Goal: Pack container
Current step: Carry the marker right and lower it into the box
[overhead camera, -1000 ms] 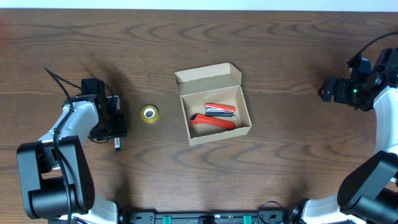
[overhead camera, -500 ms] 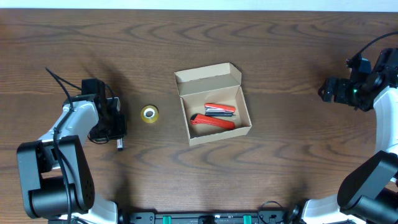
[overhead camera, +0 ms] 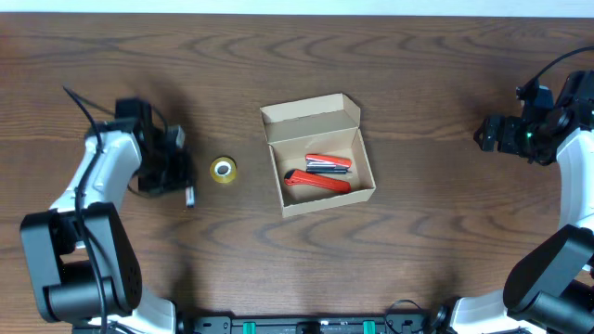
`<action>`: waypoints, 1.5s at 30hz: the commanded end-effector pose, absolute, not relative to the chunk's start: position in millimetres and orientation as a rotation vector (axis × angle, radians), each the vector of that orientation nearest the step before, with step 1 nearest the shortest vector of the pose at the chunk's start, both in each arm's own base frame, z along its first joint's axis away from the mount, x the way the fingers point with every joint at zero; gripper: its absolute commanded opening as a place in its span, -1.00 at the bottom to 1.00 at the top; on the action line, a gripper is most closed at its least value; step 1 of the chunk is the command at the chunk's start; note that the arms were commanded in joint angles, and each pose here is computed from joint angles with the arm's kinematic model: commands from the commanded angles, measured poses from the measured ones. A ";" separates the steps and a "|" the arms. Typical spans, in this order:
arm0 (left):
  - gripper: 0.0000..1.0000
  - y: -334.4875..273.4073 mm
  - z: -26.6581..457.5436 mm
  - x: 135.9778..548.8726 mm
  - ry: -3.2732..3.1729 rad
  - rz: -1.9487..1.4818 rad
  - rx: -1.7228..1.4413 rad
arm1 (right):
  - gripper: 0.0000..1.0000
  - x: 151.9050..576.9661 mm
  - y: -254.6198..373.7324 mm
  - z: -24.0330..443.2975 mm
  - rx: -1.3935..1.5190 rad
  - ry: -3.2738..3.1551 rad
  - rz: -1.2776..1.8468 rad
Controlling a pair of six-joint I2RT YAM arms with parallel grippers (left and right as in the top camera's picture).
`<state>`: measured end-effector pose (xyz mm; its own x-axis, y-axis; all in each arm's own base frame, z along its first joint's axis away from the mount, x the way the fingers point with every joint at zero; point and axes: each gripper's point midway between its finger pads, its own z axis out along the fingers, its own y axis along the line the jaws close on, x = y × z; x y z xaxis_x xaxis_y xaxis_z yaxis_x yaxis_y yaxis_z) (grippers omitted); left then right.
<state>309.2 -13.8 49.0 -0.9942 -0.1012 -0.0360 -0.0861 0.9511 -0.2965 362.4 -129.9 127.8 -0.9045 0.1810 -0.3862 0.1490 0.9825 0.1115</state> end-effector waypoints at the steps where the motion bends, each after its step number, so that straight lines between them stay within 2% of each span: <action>1: -0.88 -45.3 106.7 335.8 2.899 -0.541 0.076 | 0.96 364.3 -125.6 130.3 0.240 2.712 0.128; 10: -0.88 -150.6 190.8 342.2 2.546 -0.294 1.056 | 0.96 364.3 -125.6 130.4 0.239 2.711 0.128; 13: -0.88 -186.4 198.4 333.8 2.365 -0.212 1.349 | 0.96 364.3 -125.6 130.3 0.240 2.712 0.128; 18: -0.88 -229.2 196.7 318.3 2.136 -0.123 1.654 | 0.96 364.4 -125.4 130.4 0.240 2.711 0.130; 28: -0.88 -254.3 168.2 319.9 2.038 -0.107 1.832 | 0.96 366.0 -122.4 131.3 0.243 2.702 0.157; 42: -0.88 -255.3 59.7 321.4 2.286 -0.161 1.958 | 0.97 366.2 -122.5 131.4 0.256 2.700 0.160; 45: -0.74 -254.2 50.5 319.6 2.326 -0.169 1.951 | 0.97 366.2 -122.5 131.4 0.256 2.700 0.160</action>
